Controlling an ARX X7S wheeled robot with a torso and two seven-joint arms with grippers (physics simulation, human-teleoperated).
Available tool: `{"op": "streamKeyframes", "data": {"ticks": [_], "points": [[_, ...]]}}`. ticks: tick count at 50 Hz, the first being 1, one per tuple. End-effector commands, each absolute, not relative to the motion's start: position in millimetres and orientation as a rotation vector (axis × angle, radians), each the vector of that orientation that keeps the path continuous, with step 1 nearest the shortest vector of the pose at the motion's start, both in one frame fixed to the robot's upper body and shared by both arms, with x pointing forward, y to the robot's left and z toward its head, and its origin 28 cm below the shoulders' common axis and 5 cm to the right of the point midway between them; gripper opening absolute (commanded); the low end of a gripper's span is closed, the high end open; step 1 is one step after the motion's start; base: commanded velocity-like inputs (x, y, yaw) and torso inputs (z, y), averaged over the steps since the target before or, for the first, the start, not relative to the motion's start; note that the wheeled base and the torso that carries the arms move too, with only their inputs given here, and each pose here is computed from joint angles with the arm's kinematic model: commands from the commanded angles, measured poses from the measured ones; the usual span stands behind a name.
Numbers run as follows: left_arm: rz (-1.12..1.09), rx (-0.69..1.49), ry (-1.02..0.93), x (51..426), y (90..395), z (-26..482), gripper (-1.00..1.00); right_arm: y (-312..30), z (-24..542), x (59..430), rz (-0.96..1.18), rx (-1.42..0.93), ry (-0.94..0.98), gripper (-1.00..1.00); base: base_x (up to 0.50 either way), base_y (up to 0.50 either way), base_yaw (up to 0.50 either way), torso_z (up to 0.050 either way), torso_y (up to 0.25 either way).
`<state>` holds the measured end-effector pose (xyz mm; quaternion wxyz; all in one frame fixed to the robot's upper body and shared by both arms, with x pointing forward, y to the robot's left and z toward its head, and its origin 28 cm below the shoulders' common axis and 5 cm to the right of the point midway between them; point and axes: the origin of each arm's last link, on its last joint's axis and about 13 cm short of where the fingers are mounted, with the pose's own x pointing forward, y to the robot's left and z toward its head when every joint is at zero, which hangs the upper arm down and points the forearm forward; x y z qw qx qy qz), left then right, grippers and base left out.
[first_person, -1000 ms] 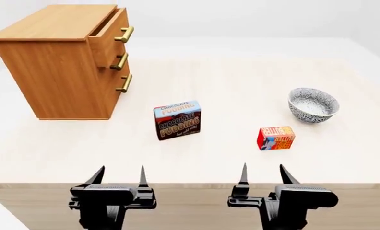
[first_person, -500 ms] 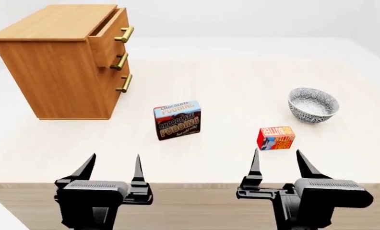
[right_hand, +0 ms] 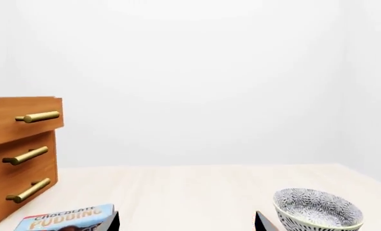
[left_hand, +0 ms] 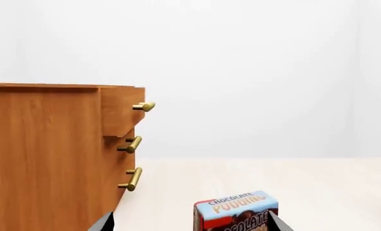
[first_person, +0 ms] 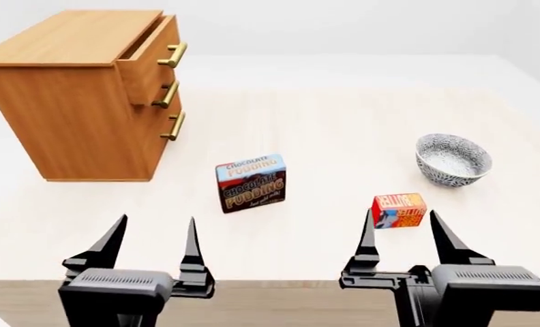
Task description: Put the butter at the back in the top drawer of the cabinet and close it.
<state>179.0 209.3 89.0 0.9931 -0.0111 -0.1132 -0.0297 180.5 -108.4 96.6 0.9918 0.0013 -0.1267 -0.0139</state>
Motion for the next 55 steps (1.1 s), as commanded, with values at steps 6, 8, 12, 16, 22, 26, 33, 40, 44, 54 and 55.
{"op": "streamKeyframes", "data": {"ticks": [6,8,12,16,22,26,33,40,44,54,55], "points": [[-0.070,-0.024,-0.245,176.1,209.2,91.0,1.00,-107.8,97.2,177.3,-0.017,-0.003,-0.272,1.00,0.50,0.00,0.00,0.000,0.000],[-0.070,-0.024,-0.245,176.0,209.2,91.1,1.00,-107.7,97.0,177.3,-0.017,-0.005,-0.272,1.00,0.50,0.00,0.00,0.000,0.000],[-0.072,-0.024,-0.246,175.7,209.0,91.2,1.00,-107.5,97.0,177.0,-0.017,-0.006,-0.271,1.00,0.50,0.00,0.00,0.000,0.000],[-0.073,-0.024,-0.247,175.3,209.0,91.5,1.00,-107.4,97.1,176.7,-0.016,-0.006,-0.272,1.00,0.50,0.00,0.00,0.000,0.000],[-0.072,-0.024,-0.249,174.9,209.0,91.6,1.00,-107.4,97.1,176.3,-0.015,-0.005,-0.273,1.00,0.50,0.00,0.00,0.000,0.000],[-0.072,-0.025,-0.249,174.7,209.1,91.6,1.00,-107.4,97.2,176.2,-0.015,-0.003,-0.273,1.00,0.50,0.00,0.00,0.000,0.000],[-0.072,-0.026,-0.249,174.8,209.1,91.5,1.00,-107.8,97.8,176.9,-0.025,0.005,-0.270,1.00,0.49,0.00,0.00,0.000,0.000],[-0.073,-0.026,-0.249,175.3,208.8,91.8,1.00,-108.2,98.4,177.6,-0.040,0.009,-0.273,1.00,0.08,0.00,0.00,0.000,0.002],[-0.074,-0.027,-0.249,175.4,208.7,91.9,1.00,-107.9,98.2,177.7,-0.040,0.005,-0.274,1.00,0.00,0.00,0.00,0.000,0.000],[-0.077,-0.027,-0.250,175.4,208.5,92.2,1.00,-108.1,98.1,176.8,-0.032,0.005,-0.284,1.00,0.30,0.00,0.00,0.000,0.000],[-0.077,-0.027,-0.250,175.3,208.5,92.1,1.00,-108.1,98.1,176.7,-0.032,0.005,-0.284,1.00,0.50,0.00,0.00,0.000,0.000]]}}
